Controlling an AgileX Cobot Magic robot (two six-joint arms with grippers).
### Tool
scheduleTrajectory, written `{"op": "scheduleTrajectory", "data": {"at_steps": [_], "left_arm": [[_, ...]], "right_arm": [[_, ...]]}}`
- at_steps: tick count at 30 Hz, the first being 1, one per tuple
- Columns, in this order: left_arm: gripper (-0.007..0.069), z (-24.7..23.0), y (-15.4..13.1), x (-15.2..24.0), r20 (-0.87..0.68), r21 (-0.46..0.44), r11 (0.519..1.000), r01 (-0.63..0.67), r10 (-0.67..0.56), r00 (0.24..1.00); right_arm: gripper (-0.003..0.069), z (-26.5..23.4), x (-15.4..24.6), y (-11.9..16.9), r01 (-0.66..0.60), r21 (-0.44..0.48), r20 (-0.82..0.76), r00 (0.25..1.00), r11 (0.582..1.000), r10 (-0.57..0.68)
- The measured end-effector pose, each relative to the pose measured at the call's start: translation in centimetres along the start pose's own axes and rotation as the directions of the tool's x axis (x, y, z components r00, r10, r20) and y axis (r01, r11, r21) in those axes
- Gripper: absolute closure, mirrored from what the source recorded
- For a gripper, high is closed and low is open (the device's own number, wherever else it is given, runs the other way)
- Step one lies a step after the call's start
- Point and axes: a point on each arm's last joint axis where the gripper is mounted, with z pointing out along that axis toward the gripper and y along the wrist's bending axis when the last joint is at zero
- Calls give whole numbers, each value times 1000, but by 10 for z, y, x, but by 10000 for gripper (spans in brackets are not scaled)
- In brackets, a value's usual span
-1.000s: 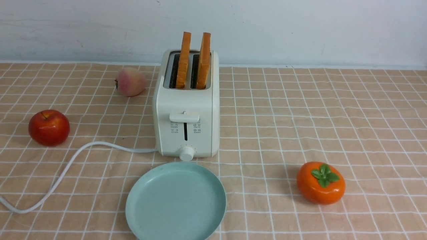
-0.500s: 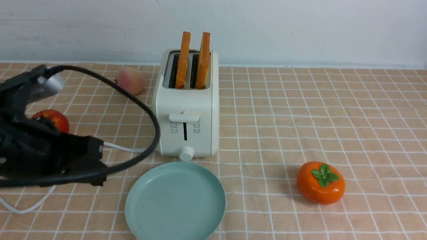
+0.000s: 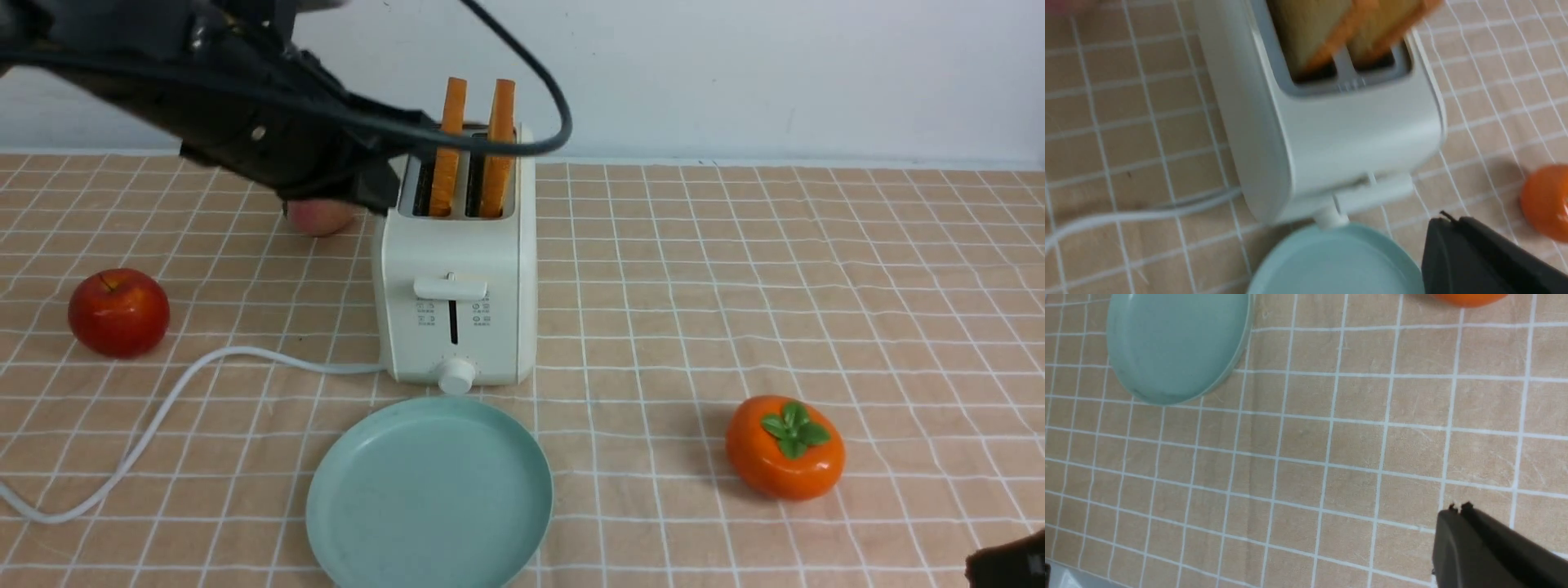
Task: Take toasted bread from bread machine on light coffee tablecloth place on plate.
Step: 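Reach for a toast slice standing in the toaster with the left gripper, then place the slice of bread on the plate with the left gripper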
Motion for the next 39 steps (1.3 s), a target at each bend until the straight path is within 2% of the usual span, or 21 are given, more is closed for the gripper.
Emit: {"op": "scheduleTrajectory", "data": {"at_steps": [3,5,6,7,9,10,12,13,15,17,19,20,21,22,23,24,25,26,31,35,39], "left_arm": [[601,18,1,-14,21,-21,1000,-18,18,1000],[504,41,2,-25,40,-29,999,-25,26,999],[484,47,3,-27,41,-29,999,-24,26,999],[442,53,3,-29,47,-29,999,-24,25,999],[288,75,5,-34,72,-29,999,-21,23,997],[277,79,6,-34,69,-30,999,-21,23,997],[149,98,9,-31,65,-35,999,-18,20,998],[141,100,10,-31,62,-36,999,-18,21,998],[80,111,13,-28,58,-47,999,-26,29,998],[69,115,14,-27,57,-53,998,-31,34,998],[76,118,15,-27,58,-59,998,-38,41,997],[139,120,16,-27,62,-65,997,-46,50,997],[139,120,16,-27,62,-66,997,-47,51,997],[246,120,16,-27,65,-71,996,-54,58,996],[316,120,17,-27,67,-74,996,-58,63,996],[438,117,16,-29,74,-78,995,-65,71,995],[476,116,16,-30,78,-79,995,-68,74,994],[550,108,15,-33,80,-86,993,-78,85,993],[532,56,5,-51,150,-89,991,-100,113,982],[532,-23,-8,-61,248,-73,993,-93,108,963],[532,-85,-14,-49,218,-72,994,-80,94,971]], "right_arm": [[672,0,-1,1,-10,-14,14,1000,1000,10],[670,0,-3,2,-19,-26,31,999,999,20],[670,0,-3,2,-19,-26,31,999,999,20],[669,0,-3,2,-21,-28,36,999,999,22],[668,0,-5,3,-26,-33,52,998,999,27],[668,0,-5,3,-26,-32,53,998,999,27],[668,0,-6,3,-28,-34,65,997,999,30],[668,0,-6,3,-28,-34,66,997,999,30],[668,0,-6,3,-30,-36,71,997,999,33],[668,0,-7,3,-31,-38,72,997,999,34],[668,0,-7,3,-33,-40,73,997,999,35],[668,0,-7,3,-33,-40,73,997,999,36],[668,0,-7,3,-33,-40,73,997,999,36],[667,0,-7,3,-33,-40,73,997,999,36],[666,0,-7,3,-33,-40,73,997,999,36],[665,0,-7,3,-33,-40,73,997,999,36],[665,0,-7,3,-33,-40,73,997,999,36],[664,0,-7,3,-33,-40,73,997,999,36],[661,0,-7,3,-33,-39,79,996,999,36],[659,0,-8,3,-32,-38,86,996,999,35],[658,0,-9,3,-33,-36,97,995,999,36]]}}
